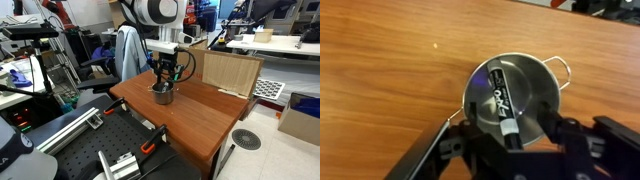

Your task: Put the marker in the pot on the table

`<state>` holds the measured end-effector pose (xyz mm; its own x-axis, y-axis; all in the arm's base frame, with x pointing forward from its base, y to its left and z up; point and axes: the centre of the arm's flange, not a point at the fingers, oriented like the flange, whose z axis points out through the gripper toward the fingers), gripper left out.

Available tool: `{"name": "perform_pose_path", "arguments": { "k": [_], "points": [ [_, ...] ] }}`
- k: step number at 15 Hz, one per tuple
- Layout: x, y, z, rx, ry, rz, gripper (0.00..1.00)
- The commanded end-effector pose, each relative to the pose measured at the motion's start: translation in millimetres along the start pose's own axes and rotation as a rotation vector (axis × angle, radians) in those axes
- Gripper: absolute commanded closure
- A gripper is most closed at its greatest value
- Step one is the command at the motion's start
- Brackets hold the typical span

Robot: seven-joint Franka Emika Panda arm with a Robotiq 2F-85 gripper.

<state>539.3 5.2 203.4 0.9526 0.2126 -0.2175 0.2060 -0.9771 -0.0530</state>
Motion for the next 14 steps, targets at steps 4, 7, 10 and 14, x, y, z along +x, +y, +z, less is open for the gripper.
{"name": "perform_pose_path", "arguments": {
  "k": [4, 7, 10, 14],
  "points": [
    [7.4, 0.5, 5.0, -0.002, -0.025, 0.001, 0.88],
    [8.3, 1.1, 5.2, -0.003, -0.031, 0.001, 1.0],
    [8.9, 2.0, 3.9, -0.007, -0.046, 0.0, 1.0],
    [9.6, 1.3, 4.0, -0.01, -0.046, -0.001, 1.0]
  ]
}}
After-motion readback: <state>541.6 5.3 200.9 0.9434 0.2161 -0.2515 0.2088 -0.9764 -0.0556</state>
